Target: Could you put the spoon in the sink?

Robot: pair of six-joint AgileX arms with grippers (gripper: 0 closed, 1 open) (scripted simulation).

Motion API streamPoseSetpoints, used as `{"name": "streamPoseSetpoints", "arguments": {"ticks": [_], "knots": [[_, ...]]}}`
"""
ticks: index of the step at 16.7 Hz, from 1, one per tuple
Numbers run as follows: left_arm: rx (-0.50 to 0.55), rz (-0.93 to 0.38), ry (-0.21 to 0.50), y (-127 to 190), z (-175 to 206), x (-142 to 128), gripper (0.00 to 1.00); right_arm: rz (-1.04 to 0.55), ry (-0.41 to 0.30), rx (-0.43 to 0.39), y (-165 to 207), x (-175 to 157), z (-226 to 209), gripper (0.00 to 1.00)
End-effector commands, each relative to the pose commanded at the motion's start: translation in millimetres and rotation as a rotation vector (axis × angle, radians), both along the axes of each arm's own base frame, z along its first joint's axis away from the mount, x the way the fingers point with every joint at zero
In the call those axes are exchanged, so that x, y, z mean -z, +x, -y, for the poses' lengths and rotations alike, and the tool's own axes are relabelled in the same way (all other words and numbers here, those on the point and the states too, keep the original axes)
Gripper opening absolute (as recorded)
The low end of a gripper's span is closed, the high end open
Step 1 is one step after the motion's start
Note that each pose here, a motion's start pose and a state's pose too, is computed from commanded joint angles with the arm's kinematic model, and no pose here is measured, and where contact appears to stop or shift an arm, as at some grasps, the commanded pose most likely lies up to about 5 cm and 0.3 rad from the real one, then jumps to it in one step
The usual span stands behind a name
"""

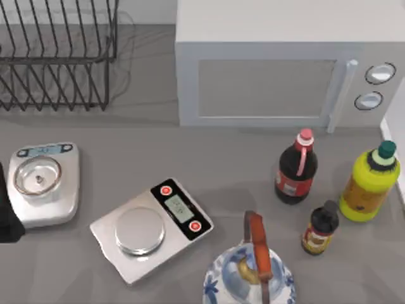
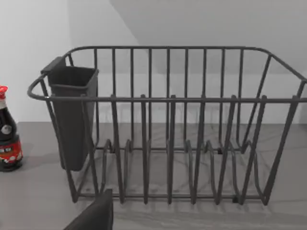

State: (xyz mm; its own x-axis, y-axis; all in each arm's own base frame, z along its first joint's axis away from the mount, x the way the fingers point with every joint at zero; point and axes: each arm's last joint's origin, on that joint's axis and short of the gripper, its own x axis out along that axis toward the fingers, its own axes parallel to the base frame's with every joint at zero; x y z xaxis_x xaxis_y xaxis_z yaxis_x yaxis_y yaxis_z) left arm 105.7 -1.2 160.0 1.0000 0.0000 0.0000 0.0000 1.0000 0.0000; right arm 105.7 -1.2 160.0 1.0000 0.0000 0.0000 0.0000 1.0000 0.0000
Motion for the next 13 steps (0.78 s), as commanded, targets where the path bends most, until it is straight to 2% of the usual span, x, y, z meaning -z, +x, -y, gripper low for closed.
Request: {"name": "streamPoseSetpoints", "arguments": {"ticks": [3,6,9,13], "knots": [[0.0,0.0,0.0,0,0,0,1.0,-0.014,0.004,0.004,0,-2,0,1.0],[0.0,0.0,0.0,0,0,0,1.0,-0.126,0.037,0.028,2,-11,3,1.0],[0.0,0.0,0.0,0,0,0,1.0,-0.357,0.099,0.075,10,-23,7,1.0],[0.0,0.0,0.0,0,0,0,1.0,-0.794,0.213,0.182,33,-29,16,1.0]]}}
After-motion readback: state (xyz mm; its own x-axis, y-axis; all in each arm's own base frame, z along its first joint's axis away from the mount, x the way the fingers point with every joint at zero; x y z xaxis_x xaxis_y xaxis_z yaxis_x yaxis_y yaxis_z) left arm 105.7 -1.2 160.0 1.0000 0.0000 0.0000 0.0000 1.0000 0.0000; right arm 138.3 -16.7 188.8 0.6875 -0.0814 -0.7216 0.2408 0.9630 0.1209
